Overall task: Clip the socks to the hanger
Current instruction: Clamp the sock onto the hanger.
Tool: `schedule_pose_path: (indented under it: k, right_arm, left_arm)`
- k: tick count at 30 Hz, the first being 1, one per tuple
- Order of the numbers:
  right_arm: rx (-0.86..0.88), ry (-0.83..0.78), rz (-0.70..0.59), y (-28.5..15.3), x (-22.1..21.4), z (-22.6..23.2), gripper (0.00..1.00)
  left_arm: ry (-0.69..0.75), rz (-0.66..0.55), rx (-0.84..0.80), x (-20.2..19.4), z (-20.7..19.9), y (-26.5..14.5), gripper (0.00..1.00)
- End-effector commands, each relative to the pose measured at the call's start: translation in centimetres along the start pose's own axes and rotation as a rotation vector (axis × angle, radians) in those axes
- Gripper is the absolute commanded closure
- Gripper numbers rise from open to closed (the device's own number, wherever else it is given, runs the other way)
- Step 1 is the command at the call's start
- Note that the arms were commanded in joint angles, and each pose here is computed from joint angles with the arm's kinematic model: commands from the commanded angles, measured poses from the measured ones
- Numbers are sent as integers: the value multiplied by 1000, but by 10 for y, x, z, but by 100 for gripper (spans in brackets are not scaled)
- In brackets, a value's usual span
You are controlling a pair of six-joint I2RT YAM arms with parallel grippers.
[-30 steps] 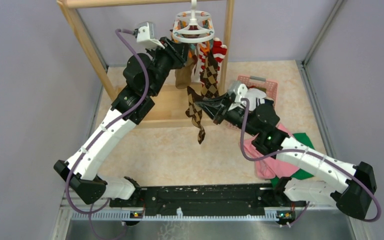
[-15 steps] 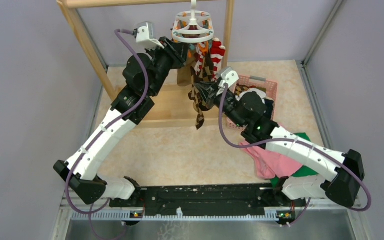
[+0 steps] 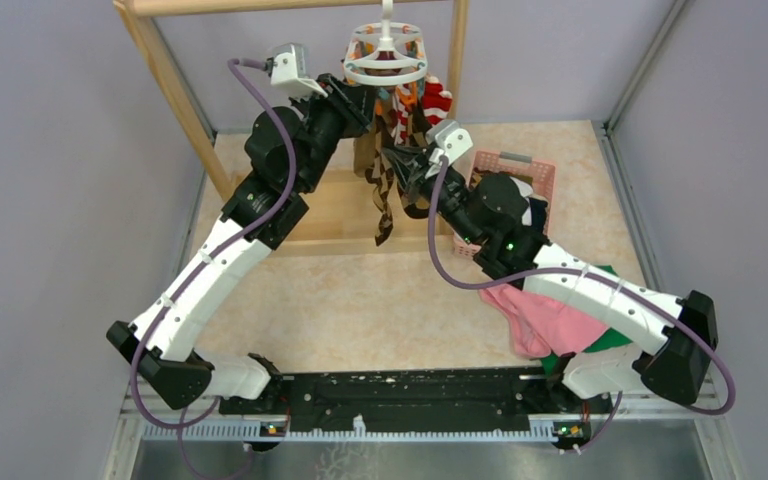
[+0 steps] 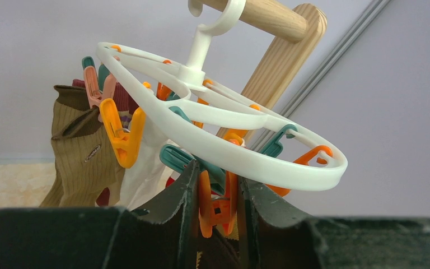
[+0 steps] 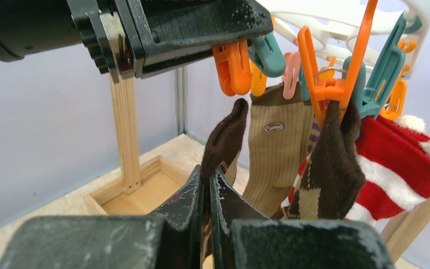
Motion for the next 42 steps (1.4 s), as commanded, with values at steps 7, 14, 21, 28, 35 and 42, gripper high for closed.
schedule_pose_path:
  k: [7,14,21,28,35,42]
  right_arm:
    - [-22,-3,-113,9,34,-2,100]
    - [-19,-8,-124,11,38,-2,100]
    - [-13,-13,-135,15,42,-1,100]
    - [-1,-24,-139,20,44,2,100]
    - [-3,-31,-156,20,48,1,100]
    - [-18,-56,-170,17,54,-2,100]
  left_arm:
    - [-25,-24,-27,10,-6,-8,85]
    - [-28,-17,-28,8,-6,-7,85]
    - [-30,-13,-28,8,-6,-7,85]
    - [-34,-7,-33,7,-7,-7,85]
    - [-34,-7,-35,7,-7,-7,85]
    - [-34,-8,-34,7,-6,-9,85]
Point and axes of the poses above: each gripper's point midway between its finger pads, its own y axis out along the fingers, its own z axis along the line the jaws close on, x = y × z, the point moved 8 cm from there along -y, back along the fingers, and after that the axes turned 4 degrees about -y, right-handed, at the moved point
